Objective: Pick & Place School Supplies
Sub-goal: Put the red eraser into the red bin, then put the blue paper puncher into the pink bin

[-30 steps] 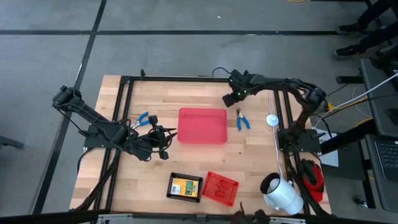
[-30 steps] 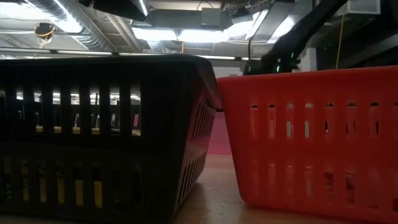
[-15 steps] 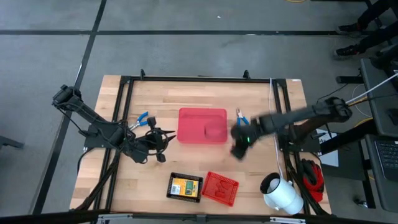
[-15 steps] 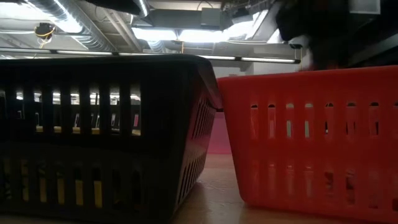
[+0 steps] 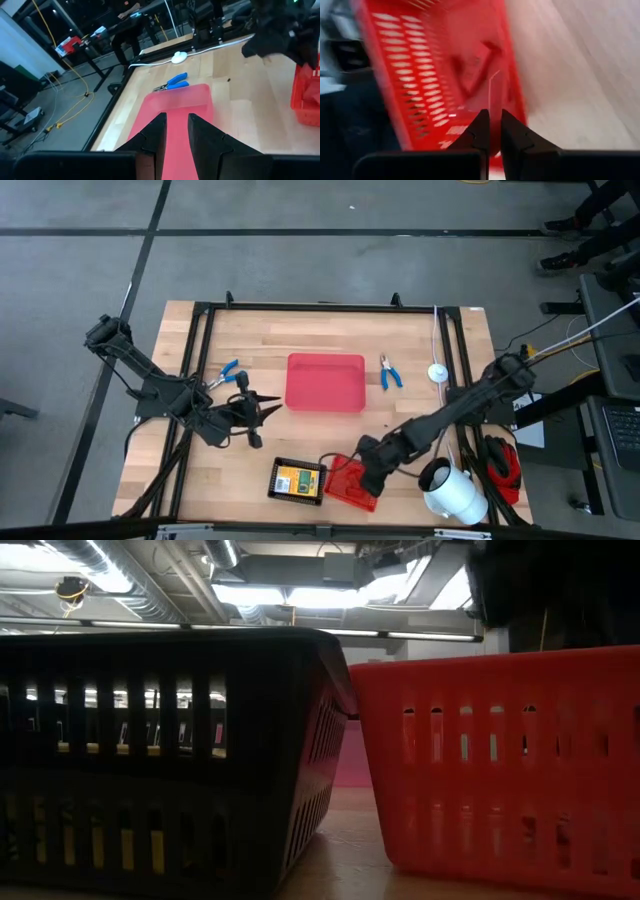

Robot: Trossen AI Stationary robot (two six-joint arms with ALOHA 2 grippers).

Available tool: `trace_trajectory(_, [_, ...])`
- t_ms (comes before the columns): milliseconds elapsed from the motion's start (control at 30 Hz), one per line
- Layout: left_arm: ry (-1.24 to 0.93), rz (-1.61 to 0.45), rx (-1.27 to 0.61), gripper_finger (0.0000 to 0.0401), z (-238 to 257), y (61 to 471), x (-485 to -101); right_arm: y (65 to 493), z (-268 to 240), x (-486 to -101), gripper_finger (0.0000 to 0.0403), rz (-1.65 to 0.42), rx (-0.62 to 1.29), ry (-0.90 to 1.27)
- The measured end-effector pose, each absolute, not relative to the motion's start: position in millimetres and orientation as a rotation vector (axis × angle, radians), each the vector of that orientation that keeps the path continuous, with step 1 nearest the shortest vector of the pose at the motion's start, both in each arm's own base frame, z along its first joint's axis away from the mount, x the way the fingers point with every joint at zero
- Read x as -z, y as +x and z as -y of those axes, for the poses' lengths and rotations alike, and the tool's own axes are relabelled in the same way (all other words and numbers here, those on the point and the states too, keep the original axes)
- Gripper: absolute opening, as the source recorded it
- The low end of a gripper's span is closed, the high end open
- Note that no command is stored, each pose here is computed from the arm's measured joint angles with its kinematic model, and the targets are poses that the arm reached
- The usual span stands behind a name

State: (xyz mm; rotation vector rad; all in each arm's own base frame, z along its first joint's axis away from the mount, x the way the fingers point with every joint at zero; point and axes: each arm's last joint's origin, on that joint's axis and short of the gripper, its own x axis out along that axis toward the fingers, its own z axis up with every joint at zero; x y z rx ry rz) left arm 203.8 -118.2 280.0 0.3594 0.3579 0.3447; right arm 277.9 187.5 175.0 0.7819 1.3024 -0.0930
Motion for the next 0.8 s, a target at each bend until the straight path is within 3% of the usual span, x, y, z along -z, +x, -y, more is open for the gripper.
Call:
trace_trajectory(167, [0.372,-0.363,-0.342,0.0077,118,204,-280,284,-190,-161,0.0023,-1.315,0.07,0.753])
trace_trajectory(400, [0.363,-0.37,-0.339,0.0077,118,203,-279,288,-191,-166,0.0108,-1.239,0.069,0.758])
trace_trajectory(800, [0.342,-0.373,-0.334,0.0077,118,203,-278,290,-207,-186,0.0112,-1.073,-0.056,0.814])
